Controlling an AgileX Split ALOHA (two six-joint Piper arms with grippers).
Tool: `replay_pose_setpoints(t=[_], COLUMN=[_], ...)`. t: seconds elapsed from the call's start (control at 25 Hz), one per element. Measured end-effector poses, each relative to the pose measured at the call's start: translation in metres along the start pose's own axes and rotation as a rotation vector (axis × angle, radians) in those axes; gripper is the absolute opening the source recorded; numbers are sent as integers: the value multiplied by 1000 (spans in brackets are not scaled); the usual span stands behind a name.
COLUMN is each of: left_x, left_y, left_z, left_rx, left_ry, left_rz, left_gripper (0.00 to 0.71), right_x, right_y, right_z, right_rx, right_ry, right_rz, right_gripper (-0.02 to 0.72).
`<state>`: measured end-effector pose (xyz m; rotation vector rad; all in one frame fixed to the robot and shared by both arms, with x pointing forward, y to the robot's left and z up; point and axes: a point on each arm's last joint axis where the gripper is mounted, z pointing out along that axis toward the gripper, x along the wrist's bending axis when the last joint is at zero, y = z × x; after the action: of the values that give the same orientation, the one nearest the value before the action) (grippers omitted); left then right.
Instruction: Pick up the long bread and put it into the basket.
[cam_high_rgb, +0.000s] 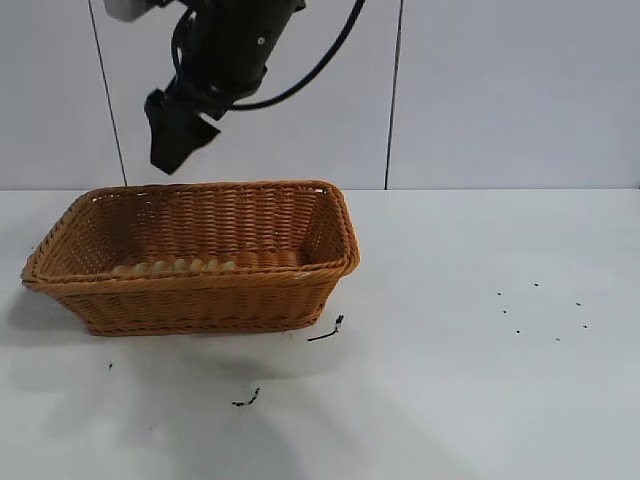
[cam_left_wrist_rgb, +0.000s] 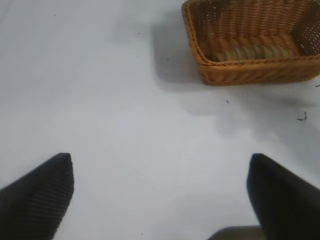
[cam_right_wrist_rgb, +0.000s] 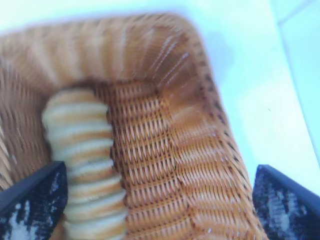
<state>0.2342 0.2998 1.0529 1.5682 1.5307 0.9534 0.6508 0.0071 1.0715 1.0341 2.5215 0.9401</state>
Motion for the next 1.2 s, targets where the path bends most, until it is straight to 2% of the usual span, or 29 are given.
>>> replay_pose_setpoints(t=[0.24,0.32,0.36,0.4,0.6,0.8,0.96,1.2], left_x=[0,0,0,0,0,0,0,0], left_y=[0,0,0,0,0,0,0,0], left_z=[0,0,0,0,0,0,0,0], left_rx=[0,0,0,0,0,0,0,0], left_ry=[0,0,0,0,0,0,0,0], left_rz=[0,0,0,0,0,0,0,0], left_gripper=[693,693,693,693,693,693,693,693], right_x=[-32,-55,-87,-87,-168,-227,-255,-264], right_y=[-9,-14,-22,-22,-54,-86,-105,-119], right_z=[-4,-8,-15,-15,-40,-66,-81,-90], right_rx=[49,54,64,64,104,121,143,202], right_ry=[-47,-77,-117,-117,-223,-302,-337,-334], right_rz=[111,164,222,222,365,482,546,587], right_gripper=[689,689,689,689,689,689,689,689])
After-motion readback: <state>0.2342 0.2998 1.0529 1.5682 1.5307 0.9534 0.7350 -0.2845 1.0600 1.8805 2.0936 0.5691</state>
